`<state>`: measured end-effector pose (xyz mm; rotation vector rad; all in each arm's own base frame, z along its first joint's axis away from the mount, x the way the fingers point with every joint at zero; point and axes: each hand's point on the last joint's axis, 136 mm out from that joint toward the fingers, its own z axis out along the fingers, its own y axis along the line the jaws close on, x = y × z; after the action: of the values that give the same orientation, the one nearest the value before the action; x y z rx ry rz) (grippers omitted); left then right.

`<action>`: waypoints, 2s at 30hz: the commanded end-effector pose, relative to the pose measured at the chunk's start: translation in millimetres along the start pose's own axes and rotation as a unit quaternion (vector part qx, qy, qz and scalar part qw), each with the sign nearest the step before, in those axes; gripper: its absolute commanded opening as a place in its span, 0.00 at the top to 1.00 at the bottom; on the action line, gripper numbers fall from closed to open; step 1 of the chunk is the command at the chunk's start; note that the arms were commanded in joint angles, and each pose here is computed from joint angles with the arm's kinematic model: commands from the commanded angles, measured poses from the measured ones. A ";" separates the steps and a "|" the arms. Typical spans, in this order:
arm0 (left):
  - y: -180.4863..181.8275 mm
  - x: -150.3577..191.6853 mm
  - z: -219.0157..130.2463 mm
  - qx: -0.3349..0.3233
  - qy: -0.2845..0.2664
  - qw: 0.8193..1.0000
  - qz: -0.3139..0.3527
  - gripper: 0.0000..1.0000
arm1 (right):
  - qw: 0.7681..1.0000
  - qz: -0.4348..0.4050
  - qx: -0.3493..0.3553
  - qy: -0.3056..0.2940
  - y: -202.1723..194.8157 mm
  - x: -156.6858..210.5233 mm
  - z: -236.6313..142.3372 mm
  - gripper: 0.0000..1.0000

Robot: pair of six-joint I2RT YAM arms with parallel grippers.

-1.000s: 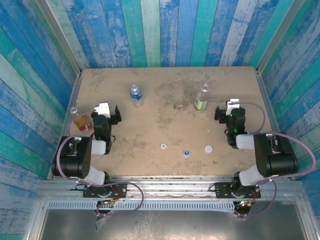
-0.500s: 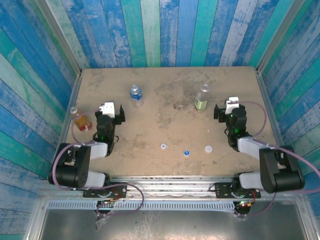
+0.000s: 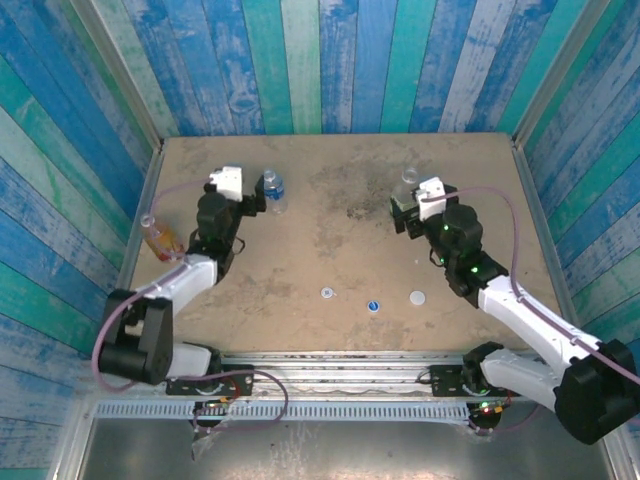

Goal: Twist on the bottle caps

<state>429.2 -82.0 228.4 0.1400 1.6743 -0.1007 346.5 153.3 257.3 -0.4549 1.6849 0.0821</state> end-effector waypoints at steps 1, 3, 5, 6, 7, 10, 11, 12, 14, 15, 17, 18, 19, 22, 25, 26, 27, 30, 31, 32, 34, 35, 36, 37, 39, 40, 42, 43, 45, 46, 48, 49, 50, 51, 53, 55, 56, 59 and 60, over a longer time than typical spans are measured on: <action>-20.7 37.0 30.4 0.052 0.094 0.994 -0.002 0.06 | 0.998 -0.026 -0.045 0.033 28.7 3.8 2.8 0.00; -19.3 42.1 43.8 0.046 0.116 0.992 -0.003 0.06 | 0.997 -0.037 -0.054 0.034 38.4 1.8 5.1 0.00; -18.2 45.3 52.6 0.041 0.131 0.990 -0.001 0.06 | 0.997 -0.042 -0.052 0.040 40.1 3.4 9.0 0.00; -21.1 48.5 55.5 0.049 0.140 0.989 0.001 0.06 | 0.996 -0.045 -0.065 0.040 51.3 2.7 8.0 0.00; -24.1 51.3 58.8 0.058 0.150 0.987 0.004 0.06 | 0.996 -0.047 -0.069 0.040 54.2 3.0 8.6 0.00; -31.6 58.3 65.1 0.079 0.173 0.982 0.005 0.06 | 0.995 -0.045 -0.074 0.045 58.0 5.9 12.2 0.00; -31.9 61.3 66.8 0.079 0.180 0.980 0.005 0.06 | 0.995 -0.045 -0.076 0.047 59.8 6.8 13.5 0.00; -32.2 66.3 68.3 0.080 0.191 0.978 0.006 0.06 | 0.995 -0.045 -0.077 0.049 60.7 8.1 14.4 0.00; -33.3 74.8 71.5 0.083 0.209 0.974 0.009 0.06 | 0.995 -0.044 -0.078 0.051 61.8 8.9 16.0 0.00; -33.8 80.4 72.9 0.084 0.220 0.972 0.010 0.06 | 0.995 -0.044 -0.079 0.051 62.5 9.3 16.5 0.00; -34.1 87.4 75.6 0.084 0.235 0.968 0.008 0.06 | 0.994 -0.045 -0.079 0.053 63.3 10.0 17.5 0.00; -34.9 89.5 76.7 0.086 0.240 0.967 0.006 0.06 | 0.994 -0.045 -0.080 0.055 63.6 11.2 18.1 0.00; -35.4 91.6 77.6 0.087 0.243 0.966 0.005 0.06 | 0.994 -0.045 -0.079 0.056 63.3 12.0 18.4 0.00; -36.2 97.3 78.9 0.088 0.253 0.964 0.002 0.06 | 0.994 -0.045 -0.079 0.060 63.9 14.6 19.6 0.00; -32.7 107.6 80.8 0.078 0.271 0.959 0.004 0.04 | 0.994 -0.044 -0.078 0.063 64.3 16.4 21.2 0.00; -32.0 110.5 81.4 0.076 0.278 0.958 0.005 0.04 | 0.994 -0.045 -0.078 0.063 64.5 16.8 21.5 0.00; -32.1 113.0 81.9 0.075 0.283 0.956 0.006 0.04 | 0.994 -0.045 -0.078 0.064 64.8 17.6 21.9 0.00; -31.3 117.0 82.1 0.072 0.291 0.954 0.005 0.01 | 0.994 -0.044 -0.078 0.065 65.1 17.9 23.0 0.00; -31.3 116.9 82.0 0.073 0.290 0.954 0.006 0.02 | 0.994 -0.044 -0.077 0.065 64.7 17.8 23.1 0.00; -31.2 117.4 81.7 0.073 0.290 0.954 0.005 0.03 | 0.994 -0.045 -0.076 0.066 64.8 18.4 23.5 0.00; -29.9 117.4 81.6 0.070 0.290 0.954 0.007 0.08 | 0.994 -0.045 -0.074 0.067 64.3 19.6 24.0 0.00; -29.6 117.7 81.3 0.069 0.290 0.955 0.008 0.09 | 0.994 -0.045 -0.074 0.069 64.3 20.9 24.5 0.00; -29.1 118.2 81.0 0.068 0.290 0.955 0.009 0.13 | 0.994 -0.046 -0.074 0.071 64.6 22.4 24.7 0.00; -29.2 118.7 80.5 0.067 0.290 0.955 0.009 0.16 | 0.994 -0.045 -0.073 0.073 64.6 23.8 25.1 0.00; -27.7 120.5 79.4 0.064 0.291 0.955 0.011 0.22 | 0.994 -0.045 -0.073 0.074 64.8 24.7 25.7 0.00; -27.1 121.3 78.6 0.063 0.291 0.954 0.012 0.25 | 0.993 -0.045 -0.073 0.075 65.2 25.9 25.8 0.00; -26.5 120.5 77.2 0.062 0.290 0.955 0.013 0.29 | 0.993 -0.044 -0.074 0.076 65.5 26.6 26.3 0.00; -26.4 120.1 76.2 0.061 0.289 0.955 0.014 0.30 | 0.993 -0.044 -0.074 0.075 65.5 25.9 26.5 0.00; -31.0 117.5 72.8 0.072 0.282 0.956 0.021 0.31 | 0.993 -0.043 -0.073 0.076 65.4 26.5 26.8 0.00; -35.1 115.4 70.5 0.077 0.278 0.957 0.030 0.32 | 0.993 -0.043 -0.073 0.076 65.7 26.5 27.0 0.00; -40.3 110.7 65.0 0.076 0.266 0.960 0.052 0.35 | 0.993 -0.041 -0.075 0.076 66.0 26.4 26.7 0.00; -44.1 106.4 62.1 0.081 0.257 0.961 0.061 0.34 | 0.994 -0.039 -0.075 0.075 66.1 25.3 26.6 0.00; -49.4 101.5 58.3 0.090 0.248 0.963 0.065 0.34 | 0.994 -0.039 -0.074 0.075 66.0 25.3 26.5 0.00; -54.2 97.5 54.9 0.099 0.240 0.964 0.066 0.34 | 0.994 -0.037 -0.075 0.073 65.9 23.9 25.9 0.00; -67.4 84.8 44.4 0.125 0.218 0.966 0.067 0.34 | 0.994 -0.030 -0.077 0.069 65.9 20.9 24.5 0.00; -81.0 75.5 32.3 0.143 0.203 0.966 0.073 0.34 | 0.994 -0.023 -0.082 0.065 66.8 19.2 21.8 0.00; -87.9 71.2 25.4 0.152 0.196 0.966 0.074 0.34 | 0.994 -0.018 -0.085 0.064 67.8 18.8 20.2 0.00; -107.5 67.1 7.0 0.196 0.190 0.960 0.059 0.36 | 0.994 0.001 -0.089 0.065 67.9 21.0 15.1 0.00; -115.6 66.5 0.6 0.213 0.190 0.957 0.053 0.36 | 0.994 0.007 -0.088 0.066 67.5 21.5 13.4 0.00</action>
<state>421.9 -176.9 122.0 0.5622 2.1049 -0.2637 341.2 213.7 215.3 -0.6287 1.8178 0.1602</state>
